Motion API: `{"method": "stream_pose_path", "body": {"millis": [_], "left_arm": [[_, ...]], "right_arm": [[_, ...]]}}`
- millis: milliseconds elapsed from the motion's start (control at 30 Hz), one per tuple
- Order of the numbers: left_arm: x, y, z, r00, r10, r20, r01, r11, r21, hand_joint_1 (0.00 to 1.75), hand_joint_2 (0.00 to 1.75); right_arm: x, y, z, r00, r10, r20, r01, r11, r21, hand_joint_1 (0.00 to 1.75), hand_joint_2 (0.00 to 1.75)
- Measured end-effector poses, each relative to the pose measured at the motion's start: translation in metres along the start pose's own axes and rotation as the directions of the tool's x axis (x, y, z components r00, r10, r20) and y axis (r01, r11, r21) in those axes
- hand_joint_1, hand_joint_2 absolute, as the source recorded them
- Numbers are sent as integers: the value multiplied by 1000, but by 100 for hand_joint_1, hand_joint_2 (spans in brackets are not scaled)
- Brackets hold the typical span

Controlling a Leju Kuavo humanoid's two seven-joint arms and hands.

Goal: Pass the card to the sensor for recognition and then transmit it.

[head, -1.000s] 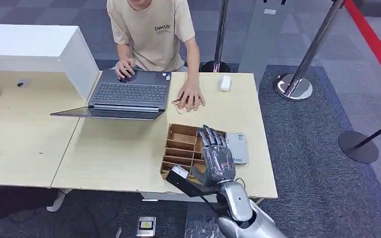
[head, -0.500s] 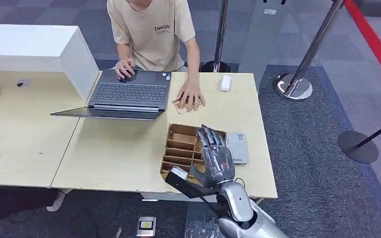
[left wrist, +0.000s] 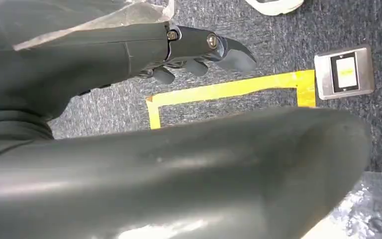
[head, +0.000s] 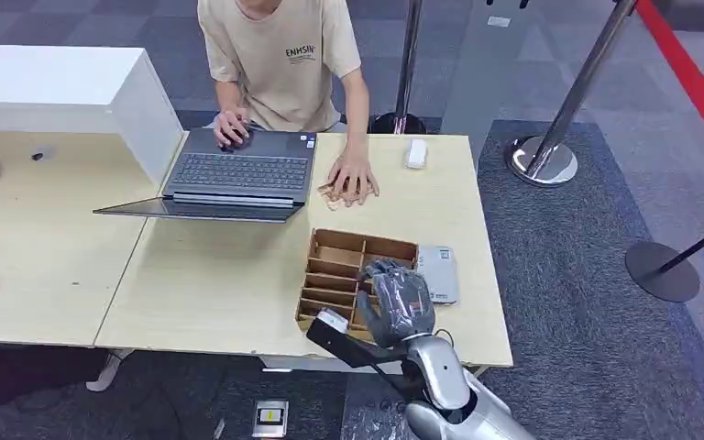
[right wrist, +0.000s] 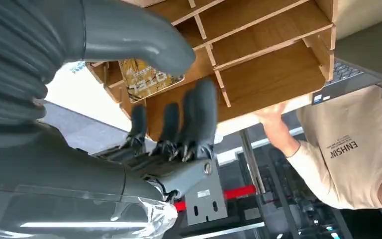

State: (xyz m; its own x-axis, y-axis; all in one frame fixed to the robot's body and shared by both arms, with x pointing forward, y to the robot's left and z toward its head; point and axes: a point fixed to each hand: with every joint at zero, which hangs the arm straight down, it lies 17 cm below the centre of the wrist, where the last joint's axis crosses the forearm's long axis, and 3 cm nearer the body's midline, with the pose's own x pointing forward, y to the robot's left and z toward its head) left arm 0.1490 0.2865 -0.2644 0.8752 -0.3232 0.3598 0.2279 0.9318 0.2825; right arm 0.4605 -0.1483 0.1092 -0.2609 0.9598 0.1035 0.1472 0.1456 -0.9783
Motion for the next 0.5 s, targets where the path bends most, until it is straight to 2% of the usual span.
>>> {"method": "stream_pose_path", "body": {"millis": [100, 167, 233, 267, 300, 333, 367, 433, 467, 500], "left_arm": [[0, -1, 0, 1000, -3, 3, 3, 1000, -4, 0, 0], [0, -1, 0, 1000, -6, 4, 6, 1000, -5, 0, 0], [0, -1, 0, 1000, -7, 5, 7, 1000, -5, 0, 0], [0, -1, 0, 1000, -7, 5, 7, 1000, -5, 0, 0], [1, -1, 0, 1000, -8, 6, 8, 1000, -6, 0, 0], [1, -1, 0, 1000, -7, 6, 7, 1000, -7, 0, 0], [0, -1, 0, 1000, -8, 6, 8, 1000, -7, 0, 0], [1, -1, 0, 1000, -8, 6, 9, 1000, -8, 0, 0], [1, -1, 0, 1000, -9, 6, 9, 1000, -9, 0, 0], [1, -2, 0, 1000, -10, 7, 10, 1000, -11, 0, 0]], "right_arm": [[0, 0, 0, 1000, 1, 1, -1, 1000, 1, 87, 175], [0, 1, 0, 1000, 1, 1, -1, 1000, 2, 56, 175], [0, 1, 1, 1000, 3, 2, -3, 1000, 4, 54, 175], [-1, 2, 1, 1000, 4, 2, -4, 1000, 6, 68, 175], [-1, 3, 1, 1000, 4, 1, -4, 1000, 10, 68, 175], [-2, 4, 2, 1000, 3, 0, -3, 1000, 14, 79, 175], [-2, 5, 2, 1000, 2, -1, -2, 1000, 18, 93, 175], [-3, 7, 3, 1000, 7, -1, -7, 1000, 26, 134, 175], [-4, 9, 3, 1000, 10, -1, -10, 999, 32, 131, 175], [-5, 10, 4, 1000, 13, -1, -13, 999, 37, 98, 175]]}}
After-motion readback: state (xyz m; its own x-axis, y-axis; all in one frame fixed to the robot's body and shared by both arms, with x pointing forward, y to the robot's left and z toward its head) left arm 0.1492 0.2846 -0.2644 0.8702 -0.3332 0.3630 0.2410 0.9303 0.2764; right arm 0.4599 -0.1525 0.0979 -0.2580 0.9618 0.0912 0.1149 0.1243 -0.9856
